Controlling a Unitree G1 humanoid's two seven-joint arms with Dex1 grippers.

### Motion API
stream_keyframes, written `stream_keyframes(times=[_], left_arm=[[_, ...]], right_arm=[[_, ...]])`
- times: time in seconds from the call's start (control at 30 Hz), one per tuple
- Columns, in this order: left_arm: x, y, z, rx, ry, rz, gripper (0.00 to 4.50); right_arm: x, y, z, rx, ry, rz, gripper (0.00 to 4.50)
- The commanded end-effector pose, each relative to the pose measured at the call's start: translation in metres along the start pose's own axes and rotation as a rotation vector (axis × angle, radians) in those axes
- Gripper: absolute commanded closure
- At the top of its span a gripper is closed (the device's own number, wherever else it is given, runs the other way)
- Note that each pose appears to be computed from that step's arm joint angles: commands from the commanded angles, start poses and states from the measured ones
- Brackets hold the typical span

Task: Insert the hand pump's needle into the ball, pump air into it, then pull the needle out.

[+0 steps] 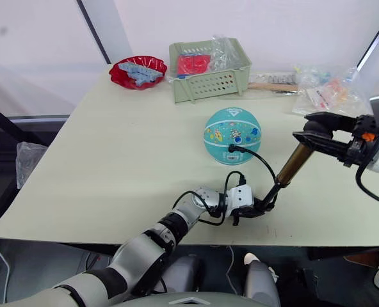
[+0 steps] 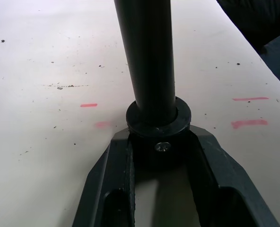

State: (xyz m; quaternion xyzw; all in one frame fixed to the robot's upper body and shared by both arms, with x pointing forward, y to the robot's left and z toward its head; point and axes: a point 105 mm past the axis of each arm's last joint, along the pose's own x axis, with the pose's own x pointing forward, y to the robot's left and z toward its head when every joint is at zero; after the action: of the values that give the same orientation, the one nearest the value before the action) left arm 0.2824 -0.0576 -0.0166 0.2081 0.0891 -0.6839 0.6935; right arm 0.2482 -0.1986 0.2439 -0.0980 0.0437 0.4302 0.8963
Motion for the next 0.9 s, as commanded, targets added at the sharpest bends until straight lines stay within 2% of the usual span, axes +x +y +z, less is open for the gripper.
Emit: stream_keyframes(times=[0.03,0.23,0.47,0.67,0.9], left_arm=[[-0.018,-0.051,-0.084,-0.175,0.299,-0.130,3.40],[-0.019,-0.051,-0.084,-0.175,0.300,-0.129,3.40],[-0.020,-0.051,-0.085,-0.176,0.299,-0.132,3.40],[-0.020,-0.052,-0.085,-0.175,0.299,-0.136,3.40],[-0.020,-0.052,-0.085,-0.179,0.299,-0.137,3.40]], right_arm=[[0.010,0.002,-0.041,0.027,0.106,-0.037,2.41],[0.020,0.012,-0.086,0.063,0.151,-0.065,2.41],[0.022,0.015,-0.107,0.035,0.145,-0.109,2.41],[0.020,0.014,-0.077,-0.028,0.032,-0.095,2.41],[0.007,0.004,-0.025,-0.072,-0.096,-0.091,2.41]])
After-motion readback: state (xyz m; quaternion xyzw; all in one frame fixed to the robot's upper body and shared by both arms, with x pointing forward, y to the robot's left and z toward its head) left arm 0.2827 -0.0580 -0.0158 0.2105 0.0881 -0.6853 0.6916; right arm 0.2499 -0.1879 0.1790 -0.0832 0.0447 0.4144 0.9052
